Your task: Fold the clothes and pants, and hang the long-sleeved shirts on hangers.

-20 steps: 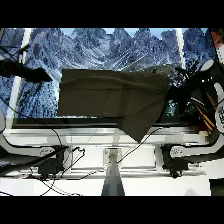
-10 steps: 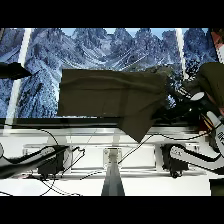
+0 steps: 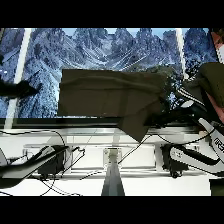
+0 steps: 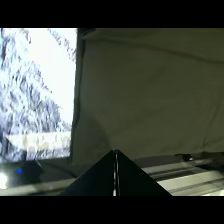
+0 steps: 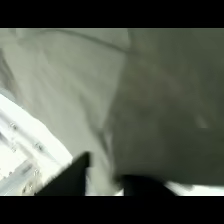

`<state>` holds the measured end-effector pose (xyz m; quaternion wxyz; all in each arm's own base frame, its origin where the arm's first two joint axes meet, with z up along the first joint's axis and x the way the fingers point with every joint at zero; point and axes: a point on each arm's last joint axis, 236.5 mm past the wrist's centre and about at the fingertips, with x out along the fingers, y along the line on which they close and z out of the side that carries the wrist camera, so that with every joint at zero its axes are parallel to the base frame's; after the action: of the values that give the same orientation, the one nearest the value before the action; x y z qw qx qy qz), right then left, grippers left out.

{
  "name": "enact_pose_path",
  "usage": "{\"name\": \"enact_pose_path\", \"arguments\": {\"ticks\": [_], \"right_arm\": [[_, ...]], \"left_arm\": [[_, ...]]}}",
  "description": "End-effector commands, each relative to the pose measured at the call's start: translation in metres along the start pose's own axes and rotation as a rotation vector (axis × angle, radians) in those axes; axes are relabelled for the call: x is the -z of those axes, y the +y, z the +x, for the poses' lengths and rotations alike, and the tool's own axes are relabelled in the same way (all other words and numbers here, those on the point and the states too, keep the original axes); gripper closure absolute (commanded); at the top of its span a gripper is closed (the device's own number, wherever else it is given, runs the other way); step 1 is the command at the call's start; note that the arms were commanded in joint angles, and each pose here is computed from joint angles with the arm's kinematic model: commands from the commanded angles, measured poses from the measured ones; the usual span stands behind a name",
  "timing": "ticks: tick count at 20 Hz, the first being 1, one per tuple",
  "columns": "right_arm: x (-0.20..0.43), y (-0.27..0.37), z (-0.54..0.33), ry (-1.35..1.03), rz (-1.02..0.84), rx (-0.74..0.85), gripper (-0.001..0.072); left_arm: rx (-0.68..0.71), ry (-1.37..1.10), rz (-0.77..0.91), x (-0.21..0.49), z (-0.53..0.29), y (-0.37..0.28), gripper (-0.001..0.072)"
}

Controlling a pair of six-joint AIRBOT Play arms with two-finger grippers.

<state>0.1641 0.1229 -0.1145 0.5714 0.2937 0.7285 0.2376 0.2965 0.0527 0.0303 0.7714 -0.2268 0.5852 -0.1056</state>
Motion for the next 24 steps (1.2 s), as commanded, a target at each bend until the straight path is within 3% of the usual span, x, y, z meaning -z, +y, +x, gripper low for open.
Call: {"name": "enact_pose_path", "arguments": {"ticks": [1,2,3,13,18,24], "right_arm": [[-0.012,0.025,-0.002,-0.044,-0.075,-0.089,0.065],[-0.016,0.027,-0.005,-0.054,-0.089,-0.091,0.0657],[-0.02,0.029,-0.007,-0.063,-0.099,-0.088,0.07],[-0.068,0.046,-0.033,-0.335,-0.248,0.073,0.0701],[-0.066,0.056,-0.024,-0.326,-0.299,0.086,0.07],[-0.069,0.055,-0.025,-0.341,-0.301,0.094,0.07]], "left_arm": [[0.01,0.069,-0.144,0.047,0.021,0.03,0.0606],[0.023,0.087,-0.162,0.058,0.028,0.035,0.037],[0.027,0.098,-0.185,0.065,0.035,0.037,0.0252],[0.032,0.141,-0.2,0.112,0.086,0.048,0.0246],[0.096,0.053,-0.285,0.1,0.102,0.039,0.0247],[0.132,0.122,-0.299,0.103,0.137,0.036,0.0249]]}}
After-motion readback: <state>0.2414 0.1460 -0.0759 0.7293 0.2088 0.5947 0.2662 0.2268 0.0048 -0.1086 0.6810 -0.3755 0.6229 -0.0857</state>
